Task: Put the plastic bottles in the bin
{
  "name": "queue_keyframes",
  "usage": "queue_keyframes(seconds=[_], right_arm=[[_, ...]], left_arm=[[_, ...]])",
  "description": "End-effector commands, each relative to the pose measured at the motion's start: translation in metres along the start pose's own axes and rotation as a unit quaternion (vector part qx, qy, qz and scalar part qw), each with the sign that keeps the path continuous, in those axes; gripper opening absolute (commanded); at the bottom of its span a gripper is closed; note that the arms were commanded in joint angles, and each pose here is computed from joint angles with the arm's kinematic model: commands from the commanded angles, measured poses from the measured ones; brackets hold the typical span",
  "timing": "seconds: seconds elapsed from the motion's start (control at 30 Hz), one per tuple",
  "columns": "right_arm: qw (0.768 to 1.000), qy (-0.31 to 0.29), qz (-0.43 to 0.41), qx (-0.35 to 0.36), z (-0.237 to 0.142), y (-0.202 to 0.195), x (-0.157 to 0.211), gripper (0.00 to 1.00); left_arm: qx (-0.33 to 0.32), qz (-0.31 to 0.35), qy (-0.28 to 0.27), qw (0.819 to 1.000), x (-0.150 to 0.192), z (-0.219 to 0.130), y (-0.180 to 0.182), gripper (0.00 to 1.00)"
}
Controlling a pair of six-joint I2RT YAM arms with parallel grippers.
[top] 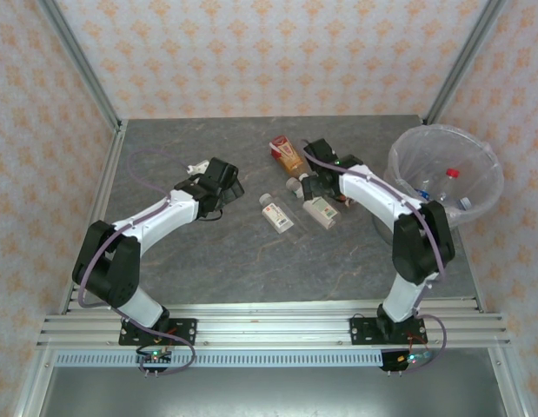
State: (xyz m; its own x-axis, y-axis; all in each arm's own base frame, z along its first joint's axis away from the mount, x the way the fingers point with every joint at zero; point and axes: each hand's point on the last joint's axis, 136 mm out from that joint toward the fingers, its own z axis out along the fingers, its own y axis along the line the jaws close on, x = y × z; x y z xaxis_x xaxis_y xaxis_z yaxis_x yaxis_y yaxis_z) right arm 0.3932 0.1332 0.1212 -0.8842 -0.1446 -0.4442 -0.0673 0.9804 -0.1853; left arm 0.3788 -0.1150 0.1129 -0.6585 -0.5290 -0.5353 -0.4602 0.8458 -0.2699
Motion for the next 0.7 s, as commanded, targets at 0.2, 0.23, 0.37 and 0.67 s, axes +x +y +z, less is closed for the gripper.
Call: queue_keyframes(seconds=[0.2,0.23,0.37,0.67], right_arm=[[0.994,0.055,-0.06,0.07,0.031,-0.044,-0.021,0.84],[0.994,0.058,-0.064,0.072,0.036,-0.045,-0.024,0.82],[0.992,0.084,-0.072,0.063,0.056,-0.049,-0.028,0.81],[0.983,0.148,-0.102,0.038,0.085,-0.038,-0.01,0.84]], left_arm=[[-0.013,-0.002,-0.004,1.0,-0.005,-0.005,0.002,1.0],[-0.012,-0.003,-0.004,1.0,-0.005,-0.005,0.001,1.0],[-0.011,0.001,0.0,1.0,-0.003,-0.004,0.001,1.0],[-0.019,0.008,0.001,1.0,-0.002,-0.002,0.003,1.0]])
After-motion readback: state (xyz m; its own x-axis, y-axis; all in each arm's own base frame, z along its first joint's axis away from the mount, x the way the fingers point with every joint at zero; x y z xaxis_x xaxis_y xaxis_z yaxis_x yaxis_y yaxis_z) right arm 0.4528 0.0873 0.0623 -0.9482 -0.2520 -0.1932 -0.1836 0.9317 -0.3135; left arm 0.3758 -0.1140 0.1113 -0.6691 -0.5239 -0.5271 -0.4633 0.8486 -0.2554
